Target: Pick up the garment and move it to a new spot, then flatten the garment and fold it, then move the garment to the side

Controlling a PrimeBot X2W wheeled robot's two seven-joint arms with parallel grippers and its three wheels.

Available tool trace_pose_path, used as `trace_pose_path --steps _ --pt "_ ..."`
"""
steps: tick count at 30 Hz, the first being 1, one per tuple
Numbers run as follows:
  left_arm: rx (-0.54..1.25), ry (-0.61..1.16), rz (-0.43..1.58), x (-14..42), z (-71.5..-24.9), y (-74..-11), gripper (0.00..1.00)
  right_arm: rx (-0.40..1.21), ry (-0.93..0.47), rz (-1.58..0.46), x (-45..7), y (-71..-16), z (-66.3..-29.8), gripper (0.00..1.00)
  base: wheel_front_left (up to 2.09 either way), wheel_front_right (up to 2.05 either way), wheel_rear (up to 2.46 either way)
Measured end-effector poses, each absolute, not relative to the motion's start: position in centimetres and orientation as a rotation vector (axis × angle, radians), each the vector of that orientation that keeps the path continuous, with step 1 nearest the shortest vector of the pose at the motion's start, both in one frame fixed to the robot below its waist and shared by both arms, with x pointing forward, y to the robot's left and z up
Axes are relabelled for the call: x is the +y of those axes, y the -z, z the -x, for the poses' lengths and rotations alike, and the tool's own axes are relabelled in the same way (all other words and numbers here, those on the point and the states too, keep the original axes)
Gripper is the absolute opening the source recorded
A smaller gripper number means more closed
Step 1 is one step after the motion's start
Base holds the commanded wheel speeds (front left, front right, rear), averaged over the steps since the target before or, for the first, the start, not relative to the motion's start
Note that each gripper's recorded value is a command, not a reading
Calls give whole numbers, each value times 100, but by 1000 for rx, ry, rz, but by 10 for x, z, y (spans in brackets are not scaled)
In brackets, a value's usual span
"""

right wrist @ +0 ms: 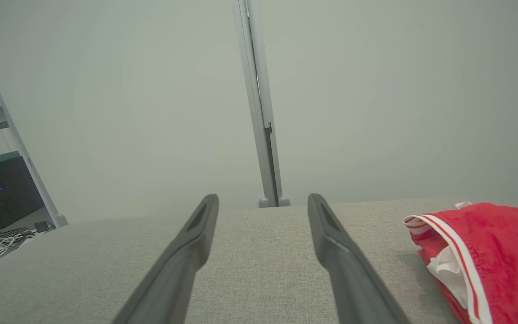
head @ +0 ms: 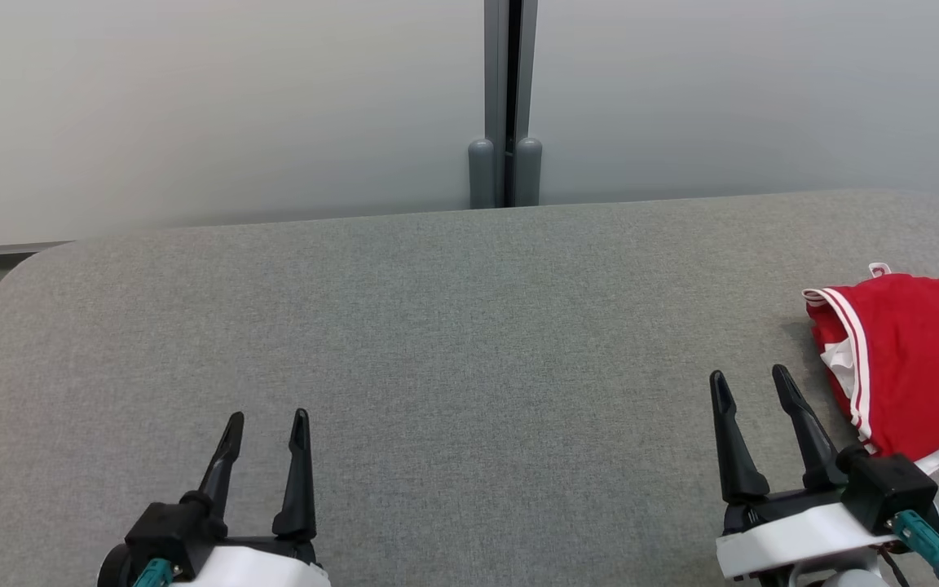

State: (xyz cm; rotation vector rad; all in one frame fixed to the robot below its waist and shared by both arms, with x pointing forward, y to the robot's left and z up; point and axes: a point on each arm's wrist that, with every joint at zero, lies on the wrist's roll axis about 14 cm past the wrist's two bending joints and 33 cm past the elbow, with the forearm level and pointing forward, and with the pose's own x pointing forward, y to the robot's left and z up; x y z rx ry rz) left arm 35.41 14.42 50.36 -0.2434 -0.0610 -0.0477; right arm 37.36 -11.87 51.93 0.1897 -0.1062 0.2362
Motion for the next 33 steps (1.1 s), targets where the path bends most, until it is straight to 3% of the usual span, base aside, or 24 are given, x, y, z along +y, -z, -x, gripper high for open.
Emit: trace_pose_path --steps 1,2,33 --pt "-61 46 245 145 -354 -504 100 -106 -237 -190 -118 -519 -374 100 0 0 0" --pt "-70 37 236 147 -355 -506 0 -105 -237 -190 -118 -519 -374 0 0 0 0" --pt "72 -46 675 168 -359 -479 0 21 -91 -646 -152 -494 -373 0 0 0 0"
